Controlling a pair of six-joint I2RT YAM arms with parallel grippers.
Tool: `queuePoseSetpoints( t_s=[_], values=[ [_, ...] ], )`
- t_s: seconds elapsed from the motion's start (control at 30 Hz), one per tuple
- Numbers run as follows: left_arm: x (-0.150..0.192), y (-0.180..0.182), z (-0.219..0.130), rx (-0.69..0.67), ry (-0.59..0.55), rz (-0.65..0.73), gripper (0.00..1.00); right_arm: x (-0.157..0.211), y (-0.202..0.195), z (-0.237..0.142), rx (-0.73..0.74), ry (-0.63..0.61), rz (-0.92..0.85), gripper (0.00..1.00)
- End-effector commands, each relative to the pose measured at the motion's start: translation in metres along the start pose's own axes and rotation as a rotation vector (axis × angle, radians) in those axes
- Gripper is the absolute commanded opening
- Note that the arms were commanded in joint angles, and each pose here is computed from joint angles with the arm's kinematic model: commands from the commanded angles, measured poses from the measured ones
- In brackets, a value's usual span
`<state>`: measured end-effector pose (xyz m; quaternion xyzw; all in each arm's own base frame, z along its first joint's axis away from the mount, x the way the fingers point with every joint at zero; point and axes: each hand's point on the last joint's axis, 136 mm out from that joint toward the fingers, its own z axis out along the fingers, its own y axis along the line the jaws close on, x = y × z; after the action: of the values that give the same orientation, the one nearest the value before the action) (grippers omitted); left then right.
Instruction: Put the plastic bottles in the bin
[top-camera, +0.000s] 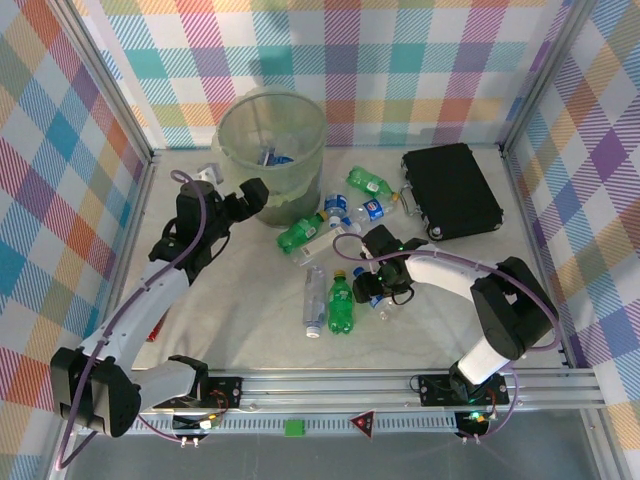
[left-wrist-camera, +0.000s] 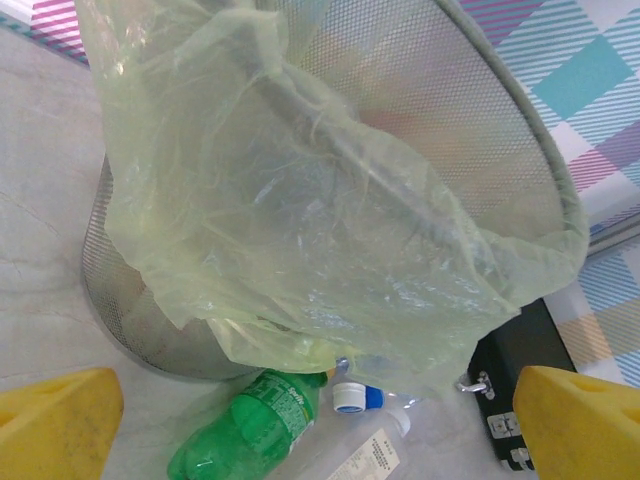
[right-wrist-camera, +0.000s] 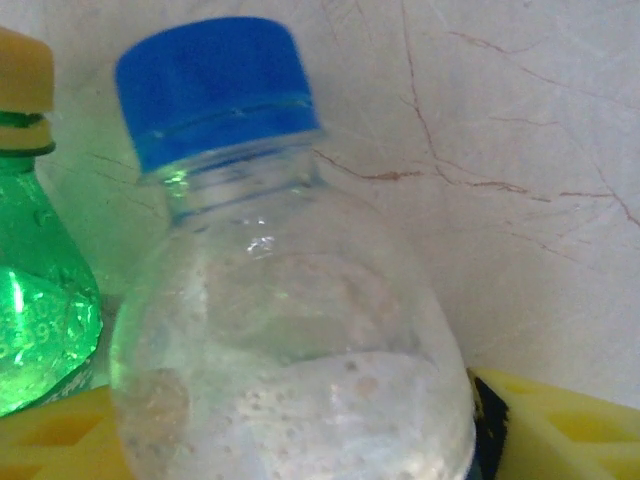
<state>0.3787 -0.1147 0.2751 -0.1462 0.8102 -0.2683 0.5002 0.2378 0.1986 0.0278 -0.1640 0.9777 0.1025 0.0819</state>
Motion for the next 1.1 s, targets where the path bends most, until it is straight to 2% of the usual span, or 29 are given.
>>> queuePoseSetpoints(
  t_s=[0.0, 0.13, 0.37, 0.6, 0.83, 1.07],
  values=[
    [-0.004, -0.002, 0.007, 0.017, -0.005, -0.008, 1.0, 0.004, -0.002, 0.003, 0.008, 0.008, 0.019, 0.65],
    [-0.007, -0.005, 0.011, 0.024, -0.006, -0.008, 1.0, 0.002, -0.002, -0.005, 0.012, -0.016, 0.015, 0.53],
    [-0.014, -0.002, 0.005, 0.007, -0.045, 0.003, 1.0, -0.03, 0.017, -0.059, -0.044, -0.167, -0.066, 0.51],
    [-0.009, 0.013, -0.008, -0.047, -0.064, 0.033, 1.0, -0.102, 0.054, -0.136, -0.14, -0.423, -0.151, 0.51],
    [0.005, 0.035, -0.02, -0.112, -0.048, 0.08, 1.0, -0.177, 0.115, -0.224, -0.359, -0.683, -0.229, 0.51],
    [0.053, 0.067, -0.016, -0.148, 0.035, 0.014, 1.0, -0.239, 0.156, -0.286, -0.519, -0.866, -0.239, 0.5]
  ],
)
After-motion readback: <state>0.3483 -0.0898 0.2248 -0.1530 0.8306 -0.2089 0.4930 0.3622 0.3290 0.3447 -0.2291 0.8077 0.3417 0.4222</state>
